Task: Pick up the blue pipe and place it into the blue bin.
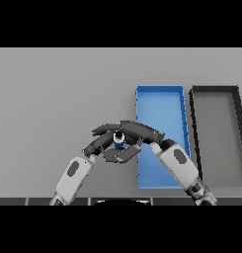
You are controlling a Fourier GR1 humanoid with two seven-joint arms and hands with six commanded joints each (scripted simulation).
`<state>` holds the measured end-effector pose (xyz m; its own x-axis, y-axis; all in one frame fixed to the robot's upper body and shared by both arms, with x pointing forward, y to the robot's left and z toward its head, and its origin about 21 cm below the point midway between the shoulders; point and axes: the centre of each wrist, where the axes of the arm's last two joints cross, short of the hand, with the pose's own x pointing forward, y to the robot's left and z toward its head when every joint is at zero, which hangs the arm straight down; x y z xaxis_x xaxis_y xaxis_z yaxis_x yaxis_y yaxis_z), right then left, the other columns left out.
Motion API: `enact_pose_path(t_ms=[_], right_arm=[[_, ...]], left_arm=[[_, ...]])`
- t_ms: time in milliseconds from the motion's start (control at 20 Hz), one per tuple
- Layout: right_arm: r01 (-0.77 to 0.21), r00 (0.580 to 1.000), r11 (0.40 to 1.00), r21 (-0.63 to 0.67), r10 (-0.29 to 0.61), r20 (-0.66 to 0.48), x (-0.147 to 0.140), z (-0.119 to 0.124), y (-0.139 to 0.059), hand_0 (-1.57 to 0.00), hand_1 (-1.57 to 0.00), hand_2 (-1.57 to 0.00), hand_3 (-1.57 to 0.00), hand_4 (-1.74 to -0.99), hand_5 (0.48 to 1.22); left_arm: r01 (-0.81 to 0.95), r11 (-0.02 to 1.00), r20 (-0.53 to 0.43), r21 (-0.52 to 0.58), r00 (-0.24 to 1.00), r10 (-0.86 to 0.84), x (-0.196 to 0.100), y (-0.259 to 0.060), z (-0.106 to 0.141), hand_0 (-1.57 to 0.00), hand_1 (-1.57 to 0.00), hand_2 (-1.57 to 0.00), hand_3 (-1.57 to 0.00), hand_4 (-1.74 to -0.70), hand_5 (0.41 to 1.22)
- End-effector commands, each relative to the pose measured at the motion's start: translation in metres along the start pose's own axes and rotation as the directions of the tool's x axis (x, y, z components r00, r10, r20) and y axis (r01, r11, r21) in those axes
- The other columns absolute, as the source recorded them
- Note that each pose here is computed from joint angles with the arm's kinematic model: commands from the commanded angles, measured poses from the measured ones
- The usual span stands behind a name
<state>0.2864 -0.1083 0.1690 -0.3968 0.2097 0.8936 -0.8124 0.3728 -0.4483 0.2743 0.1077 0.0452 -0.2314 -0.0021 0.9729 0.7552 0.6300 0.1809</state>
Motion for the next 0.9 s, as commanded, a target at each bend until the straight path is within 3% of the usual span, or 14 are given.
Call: enact_pose_path(t_ms=[0, 150, 300, 400, 500, 800, 850], right_arm=[[-0.011, 1.000, 1.000, 0.007, 0.011, -0.008, 0.001, -0.003, 0.000, -0.63, -0.65, -0.66, -0.50, -1.383, 0.523], [0.004, 1.000, 1.000, 0.015, -0.004, 0.025, -0.002, -0.005, -0.001, -1.09, -1.10, -1.10, -0.90, -1.537, 0.600], [0.057, 0.994, 0.998, 0.008, -0.058, 0.098, -0.003, -0.007, 0.004, -1.32, -1.33, -1.33, -1.23, -1.481, 0.869], [0.027, 0.990, 1.000, 0.001, -0.027, 0.140, -0.004, -0.004, 0.007, -1.41, -1.42, -1.42, -1.35, -1.474, 0.996], [0.017, 0.988, 1.000, 0.005, -0.017, 0.151, -0.004, -0.006, 0.009, -1.47, -1.47, -1.47, -1.43, -1.481, 1.077], [0.127, 0.983, 0.992, -0.010, -0.124, 0.135, -0.005, -0.006, 0.016, -1.54, -1.55, -1.55, -1.53, -1.494, 1.183], [0.135, 0.982, 0.991, -0.010, -0.133, 0.137, -0.005, -0.005, 0.016, -1.55, -1.55, -1.55, -1.54, -1.495, 1.191]], left_arm=[[-0.011, 1.000, -0.012, -0.004, 1.000, 0.011, -0.002, -0.004, -0.002, -1.57, -1.57, -1.53, -1.14, -1.60, 1.221], [-0.010, 1.000, 0.003, -0.006, 1.000, 0.010, -0.002, -0.005, -0.002, -1.57, -1.57, -1.55, -1.23, -1.67, 1.221], [-0.001, 1.000, 0.004, -0.004, 1.000, 0.001, 0.001, -0.003, -0.001, -1.57, -1.57, -1.56, -1.33, -1.70, 1.221], [-0.002, 1.000, 0.020, -0.009, 1.000, 0.002, 0.001, -0.005, -0.001, -1.57, -1.57, -1.55, -1.37, -1.72, 1.221], [-0.006, 1.000, 0.026, -0.002, 1.000, 0.006, 0.000, -0.004, -0.002, -1.57, -1.57, -1.55, -1.40, -1.73, 1.221], [0.009, 1.000, 0.035, 0.010, 0.999, -0.010, 0.000, -0.003, -0.006, -1.57, -1.57, -1.56, -1.43, -1.73, 1.221], [0.014, 1.000, 0.044, 0.016, 0.999, -0.014, -0.001, -0.004, -0.001, -1.57, -1.57, -1.57, -1.26, -1.73, 1.221]])
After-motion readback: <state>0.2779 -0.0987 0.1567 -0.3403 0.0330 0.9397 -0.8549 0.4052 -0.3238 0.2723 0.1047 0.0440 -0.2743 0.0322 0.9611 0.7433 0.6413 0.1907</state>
